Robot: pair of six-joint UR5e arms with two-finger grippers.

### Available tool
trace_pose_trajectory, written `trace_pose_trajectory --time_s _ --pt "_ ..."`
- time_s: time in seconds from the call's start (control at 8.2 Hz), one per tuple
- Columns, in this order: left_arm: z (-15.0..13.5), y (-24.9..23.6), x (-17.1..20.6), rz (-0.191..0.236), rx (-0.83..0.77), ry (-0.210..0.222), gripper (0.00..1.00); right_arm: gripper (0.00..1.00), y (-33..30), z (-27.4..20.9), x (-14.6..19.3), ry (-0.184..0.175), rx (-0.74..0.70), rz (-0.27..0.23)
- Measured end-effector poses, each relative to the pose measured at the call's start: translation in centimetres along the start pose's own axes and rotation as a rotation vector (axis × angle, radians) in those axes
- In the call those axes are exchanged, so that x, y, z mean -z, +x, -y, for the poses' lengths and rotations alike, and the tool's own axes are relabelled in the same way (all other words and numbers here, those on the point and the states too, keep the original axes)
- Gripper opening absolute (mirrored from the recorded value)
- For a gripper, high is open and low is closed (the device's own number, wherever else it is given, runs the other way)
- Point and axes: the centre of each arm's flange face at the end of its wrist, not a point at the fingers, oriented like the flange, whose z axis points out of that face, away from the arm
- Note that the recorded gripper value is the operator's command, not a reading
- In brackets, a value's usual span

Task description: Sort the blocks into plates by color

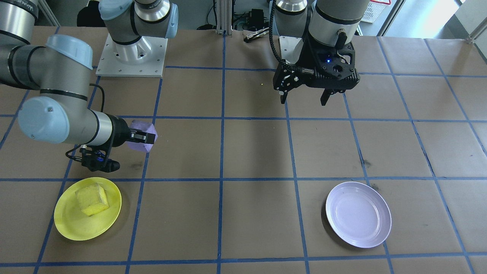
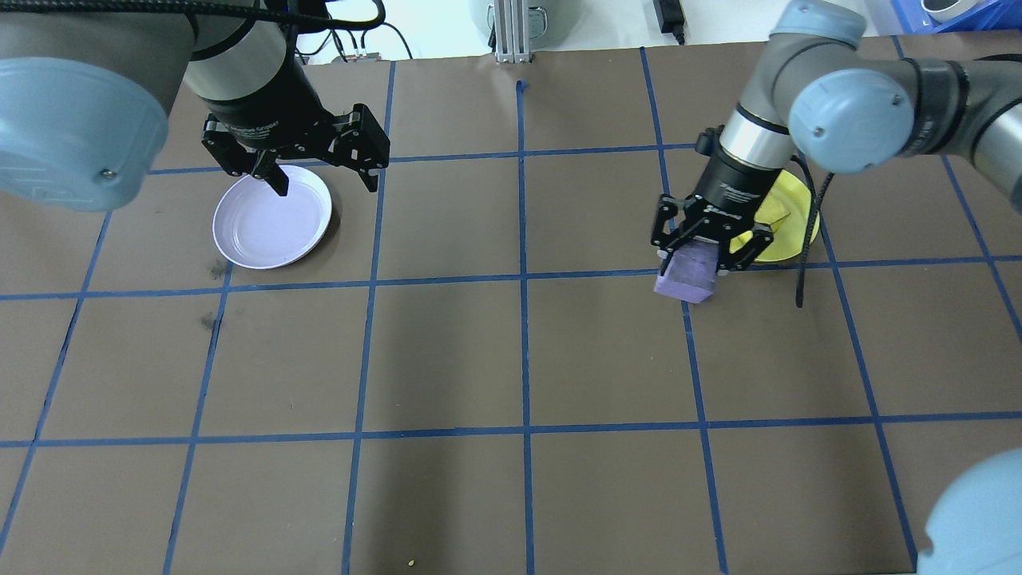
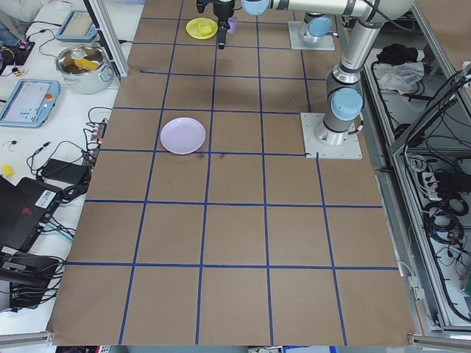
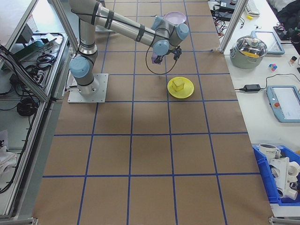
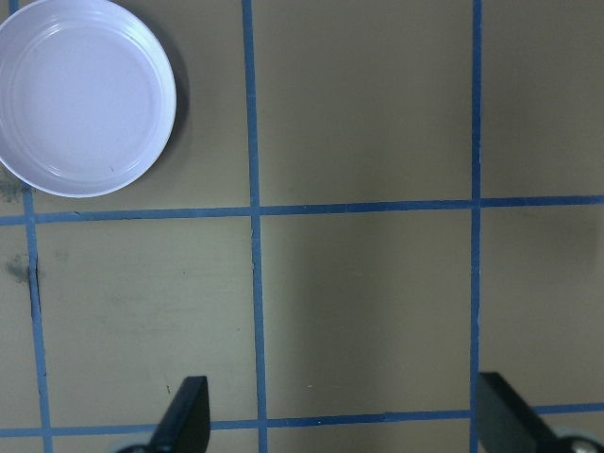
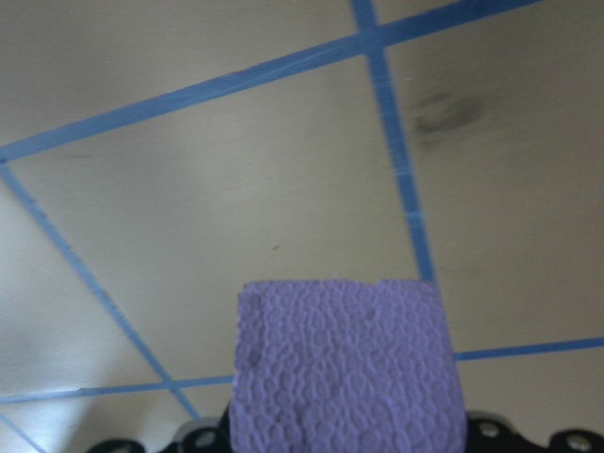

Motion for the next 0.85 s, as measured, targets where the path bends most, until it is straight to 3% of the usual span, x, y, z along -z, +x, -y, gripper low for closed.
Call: trace_pose_trajectory --time_s 0.24,0.73,0.85 --pt "0.0 -0.2 0.1 0.002 0.002 0.001 1.00 0.00 -8.3 -3.0 -1.3 0.028 -0.026 0.058" --pt "-0.2 -0.5 0.7 0.004 -0.037 0.008 1.00 0.00 -22.5 -5.2 -10.6 0.130 -0.090 0.132" --pt "-0.4 -0.8 1.0 0.006 -0.045 0.011 1.00 0.16 -24.5 -5.1 -12.5 0.139 -0.081 0.132"
